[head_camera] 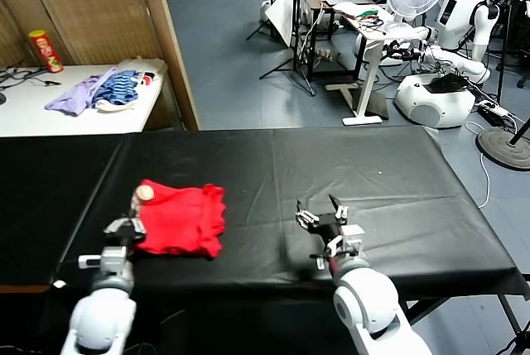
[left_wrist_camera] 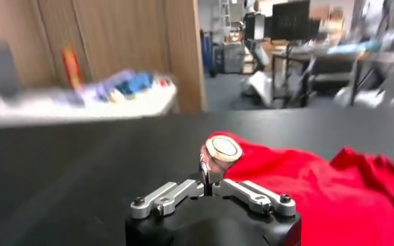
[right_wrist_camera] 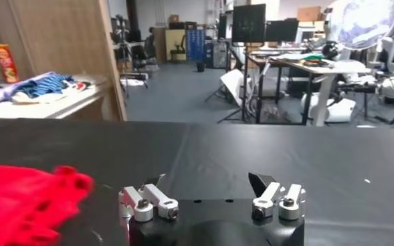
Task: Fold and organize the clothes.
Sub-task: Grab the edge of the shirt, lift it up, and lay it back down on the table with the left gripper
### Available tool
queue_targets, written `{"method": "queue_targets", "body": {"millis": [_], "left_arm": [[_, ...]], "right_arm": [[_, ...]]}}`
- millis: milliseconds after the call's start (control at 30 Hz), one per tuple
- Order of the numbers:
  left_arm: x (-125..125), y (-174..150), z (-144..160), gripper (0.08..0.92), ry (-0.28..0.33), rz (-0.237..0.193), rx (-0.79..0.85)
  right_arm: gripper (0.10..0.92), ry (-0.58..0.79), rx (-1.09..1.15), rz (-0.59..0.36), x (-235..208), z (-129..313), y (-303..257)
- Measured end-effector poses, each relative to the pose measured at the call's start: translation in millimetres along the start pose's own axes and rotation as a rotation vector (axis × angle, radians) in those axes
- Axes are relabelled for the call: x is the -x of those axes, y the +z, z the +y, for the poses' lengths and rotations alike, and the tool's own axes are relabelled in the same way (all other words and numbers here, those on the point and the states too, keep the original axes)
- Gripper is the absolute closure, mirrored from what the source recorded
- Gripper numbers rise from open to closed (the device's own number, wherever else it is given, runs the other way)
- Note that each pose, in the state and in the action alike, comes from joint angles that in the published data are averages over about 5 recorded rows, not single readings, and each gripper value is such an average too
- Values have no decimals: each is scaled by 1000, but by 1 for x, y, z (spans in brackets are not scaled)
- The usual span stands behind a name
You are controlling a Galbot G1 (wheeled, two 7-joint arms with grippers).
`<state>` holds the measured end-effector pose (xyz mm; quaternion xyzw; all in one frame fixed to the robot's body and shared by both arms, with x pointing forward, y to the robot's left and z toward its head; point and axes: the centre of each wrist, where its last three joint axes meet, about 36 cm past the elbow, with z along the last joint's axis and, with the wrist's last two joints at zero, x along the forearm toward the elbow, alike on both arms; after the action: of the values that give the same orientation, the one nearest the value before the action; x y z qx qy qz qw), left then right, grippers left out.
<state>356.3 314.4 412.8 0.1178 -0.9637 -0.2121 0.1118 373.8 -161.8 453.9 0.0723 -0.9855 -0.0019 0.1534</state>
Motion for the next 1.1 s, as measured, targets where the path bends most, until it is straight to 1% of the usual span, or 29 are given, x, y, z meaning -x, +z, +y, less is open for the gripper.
{"method": "queue_targets", "body": {"millis": [133, 200, 300, 367, 433, 533, 567, 633, 733, 800, 900, 1000, 1067, 1100], "left_arm": [[7, -13, 34, 858, -96, -39, 226], [6, -21, 48, 858, -129, -63, 316], [1, -34, 60, 858, -139, -110, 382], [-4, -42, 58, 858, -113, -137, 366], [-9, -47, 50, 858, -50, -156, 301], [-16, -48, 28, 858, 93, -159, 144], [-17, -47, 19, 858, 139, -150, 88], [-18, -42, -3, 858, 219, -118, -25], [-22, -33, -41, 858, 311, -67, -151], [-28, -29, -65, 850, 364, -56, -204], [-39, -29, -90, 790, 451, -80, -267], [-48, -33, -99, 624, 536, -132, -340], [-53, -39, -98, 490, 573, -174, -397], [-55, -43, -96, 440, 583, -194, -423]], "right_arm": [[224, -5, 13, 6, -2, 3, 1], [224, -7, 16, 7, -3, 4, 2], [224, -8, 19, 11, -4, 5, 3], [224, -8, 19, 16, -5, 6, 5], [224, -8, 18, 22, -6, 7, 8], [224, -8, 20, 27, -7, 6, 10], [224, -11, 21, 28, -8, 6, 11], [224, -19, 23, 28, -9, 5, 12], [224, -50, 29, 20, -10, 1, 13], [224, -90, 41, 18, -9, -1, 13], [224, -167, 73, 39, -6, -4, 13], [224, -243, 116, 89, 0, -2, 13], [224, -295, 154, 123, 6, 2, 12], [224, -321, 173, 136, 9, 5, 12]]}}
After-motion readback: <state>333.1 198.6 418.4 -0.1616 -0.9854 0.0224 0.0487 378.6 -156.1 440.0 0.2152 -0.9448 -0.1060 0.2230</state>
